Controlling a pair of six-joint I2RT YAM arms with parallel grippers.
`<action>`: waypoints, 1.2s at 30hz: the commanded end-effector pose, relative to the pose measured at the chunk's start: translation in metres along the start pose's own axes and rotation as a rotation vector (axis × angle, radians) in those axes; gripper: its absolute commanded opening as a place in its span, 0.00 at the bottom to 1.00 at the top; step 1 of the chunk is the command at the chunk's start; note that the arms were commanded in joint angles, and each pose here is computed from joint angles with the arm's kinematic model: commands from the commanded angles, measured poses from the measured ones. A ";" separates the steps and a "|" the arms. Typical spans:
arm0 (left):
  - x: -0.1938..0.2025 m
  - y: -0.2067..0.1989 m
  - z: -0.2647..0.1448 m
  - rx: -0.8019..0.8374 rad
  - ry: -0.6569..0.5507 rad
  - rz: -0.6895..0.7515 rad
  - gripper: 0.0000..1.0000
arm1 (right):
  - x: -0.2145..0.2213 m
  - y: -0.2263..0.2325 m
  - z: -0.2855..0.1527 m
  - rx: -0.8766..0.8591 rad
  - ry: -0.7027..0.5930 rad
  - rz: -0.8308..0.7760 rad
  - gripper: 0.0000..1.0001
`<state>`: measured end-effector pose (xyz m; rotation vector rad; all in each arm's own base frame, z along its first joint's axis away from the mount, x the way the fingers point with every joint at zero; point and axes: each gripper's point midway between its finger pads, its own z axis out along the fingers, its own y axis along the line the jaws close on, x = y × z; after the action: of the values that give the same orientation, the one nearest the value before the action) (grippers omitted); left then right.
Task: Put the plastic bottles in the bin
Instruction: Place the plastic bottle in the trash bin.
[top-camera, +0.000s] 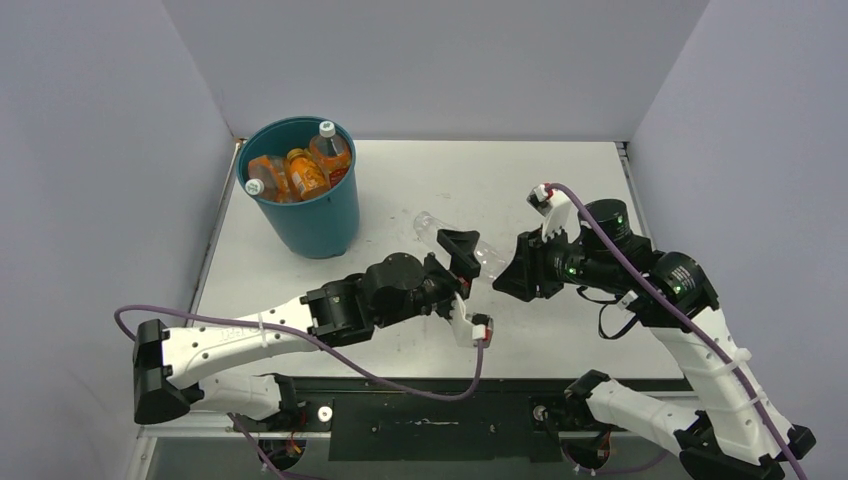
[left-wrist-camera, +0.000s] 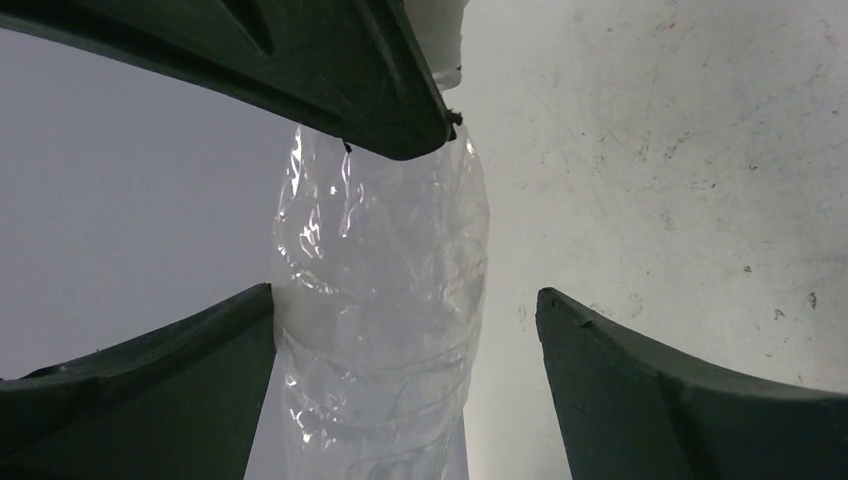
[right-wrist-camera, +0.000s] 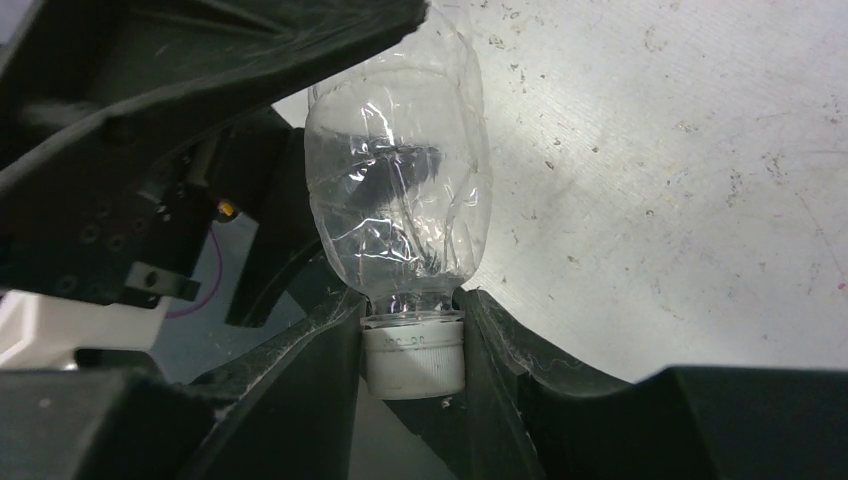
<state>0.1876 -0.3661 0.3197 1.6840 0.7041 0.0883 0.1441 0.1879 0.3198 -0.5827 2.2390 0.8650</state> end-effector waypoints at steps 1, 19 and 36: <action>0.006 0.041 0.005 -0.151 0.058 -0.058 0.99 | -0.007 0.015 -0.007 -0.064 -0.049 -0.014 0.05; 0.031 0.111 -0.046 -0.480 0.060 -0.500 0.31 | -0.075 0.028 -0.055 -0.040 -0.440 -0.025 0.90; 0.252 0.220 -0.242 -1.345 0.074 -1.283 0.34 | -0.062 -0.020 -0.031 -0.038 -0.842 0.162 0.90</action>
<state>0.3509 -0.0513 0.4894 -0.0446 1.2876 -0.0684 0.1760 0.1538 0.3687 -0.0701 1.5825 0.9299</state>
